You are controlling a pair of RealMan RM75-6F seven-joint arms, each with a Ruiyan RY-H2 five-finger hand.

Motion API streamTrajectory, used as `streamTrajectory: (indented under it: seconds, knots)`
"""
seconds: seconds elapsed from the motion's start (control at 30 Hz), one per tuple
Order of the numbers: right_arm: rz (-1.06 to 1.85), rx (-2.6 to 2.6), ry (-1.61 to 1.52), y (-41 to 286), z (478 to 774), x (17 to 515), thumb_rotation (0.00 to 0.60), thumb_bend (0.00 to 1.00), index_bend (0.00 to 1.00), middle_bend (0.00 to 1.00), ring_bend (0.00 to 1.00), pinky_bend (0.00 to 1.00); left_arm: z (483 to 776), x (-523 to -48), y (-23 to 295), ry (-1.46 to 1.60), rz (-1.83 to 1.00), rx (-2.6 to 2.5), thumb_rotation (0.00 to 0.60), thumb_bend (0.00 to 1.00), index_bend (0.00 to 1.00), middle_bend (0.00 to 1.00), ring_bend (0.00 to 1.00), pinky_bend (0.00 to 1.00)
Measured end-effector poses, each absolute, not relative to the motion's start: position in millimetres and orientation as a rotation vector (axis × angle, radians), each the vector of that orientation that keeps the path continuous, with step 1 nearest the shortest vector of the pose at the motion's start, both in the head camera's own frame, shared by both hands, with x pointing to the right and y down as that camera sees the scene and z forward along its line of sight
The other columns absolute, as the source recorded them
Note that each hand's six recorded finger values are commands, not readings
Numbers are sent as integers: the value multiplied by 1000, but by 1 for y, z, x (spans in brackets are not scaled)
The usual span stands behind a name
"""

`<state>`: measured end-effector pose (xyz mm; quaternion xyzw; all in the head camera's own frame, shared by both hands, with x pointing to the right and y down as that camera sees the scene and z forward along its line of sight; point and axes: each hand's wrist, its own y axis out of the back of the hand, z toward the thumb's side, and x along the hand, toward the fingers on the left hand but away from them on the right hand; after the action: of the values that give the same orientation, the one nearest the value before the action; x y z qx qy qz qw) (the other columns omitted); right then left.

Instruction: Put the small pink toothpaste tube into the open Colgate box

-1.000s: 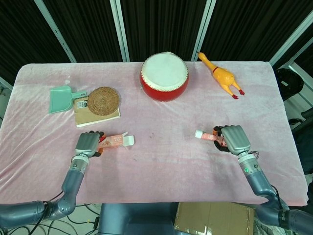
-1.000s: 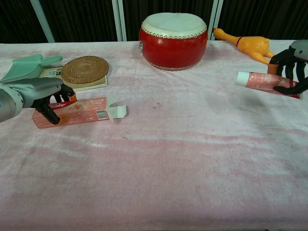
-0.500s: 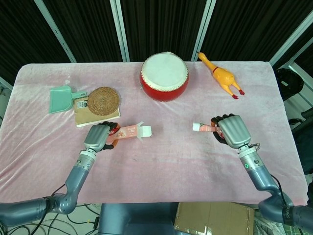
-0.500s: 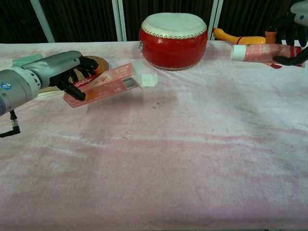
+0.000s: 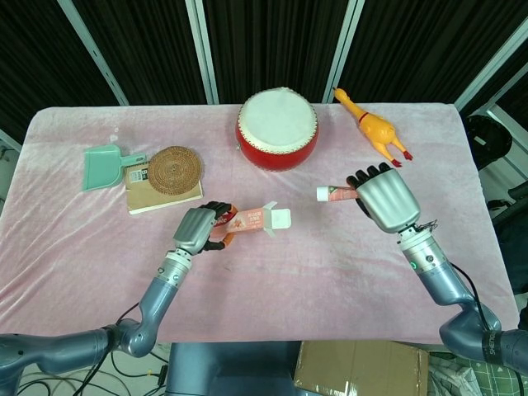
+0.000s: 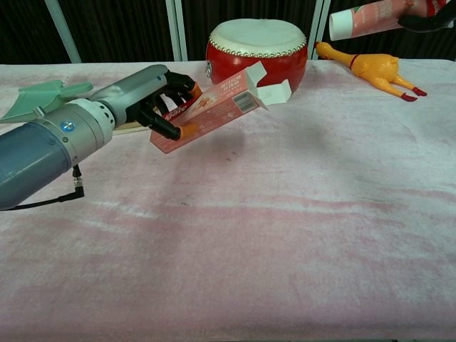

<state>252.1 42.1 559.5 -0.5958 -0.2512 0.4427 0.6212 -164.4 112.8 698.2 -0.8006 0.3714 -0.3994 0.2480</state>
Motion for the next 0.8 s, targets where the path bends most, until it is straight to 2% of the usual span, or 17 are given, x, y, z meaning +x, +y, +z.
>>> streamTrajectory:
  seconds: [0.2, 0.8]
  knots:
    - [966, -1326, -523, 42, 551, 237, 600, 409, 673, 595, 524, 559, 692, -145, 109, 1085, -1051, -2219, 600, 462, 414, 338, 256, 402]
    - [902, -1279, -428, 46, 545, 219, 600, 410, 673, 595, 523, 560, 686, -132, 106, 1190, -1000, -2276, 600, 462, 410, 335, 256, 401]
